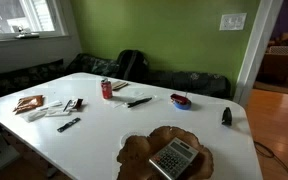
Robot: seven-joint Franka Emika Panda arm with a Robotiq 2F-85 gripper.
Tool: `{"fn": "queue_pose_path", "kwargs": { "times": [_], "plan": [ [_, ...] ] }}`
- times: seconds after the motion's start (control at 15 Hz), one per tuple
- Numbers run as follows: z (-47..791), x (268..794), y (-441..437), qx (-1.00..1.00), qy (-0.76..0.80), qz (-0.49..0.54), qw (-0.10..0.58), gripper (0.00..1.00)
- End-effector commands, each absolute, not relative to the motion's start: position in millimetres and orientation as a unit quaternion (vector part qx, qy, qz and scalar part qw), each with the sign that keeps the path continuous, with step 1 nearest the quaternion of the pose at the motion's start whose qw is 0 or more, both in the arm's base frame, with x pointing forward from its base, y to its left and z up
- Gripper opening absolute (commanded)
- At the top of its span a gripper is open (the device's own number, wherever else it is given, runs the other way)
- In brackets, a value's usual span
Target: Take the calculator off of the wooden plate
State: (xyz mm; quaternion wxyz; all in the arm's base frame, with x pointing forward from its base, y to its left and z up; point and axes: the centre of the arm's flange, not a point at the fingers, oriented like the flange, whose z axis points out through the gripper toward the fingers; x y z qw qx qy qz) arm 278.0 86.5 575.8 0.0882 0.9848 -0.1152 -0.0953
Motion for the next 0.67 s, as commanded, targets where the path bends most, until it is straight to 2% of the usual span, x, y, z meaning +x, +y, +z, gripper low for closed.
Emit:
{"fn": "queue_pose_path", "kwargs": {
  "times": [0.0, 0.6],
  "plan": [
    [576, 278, 87, 0.985, -0.115, -0.095, 0.088, 1.00],
    [408, 317, 124, 0.963, 0.072, -0.248, 0.079, 1.00]
  ]
}}
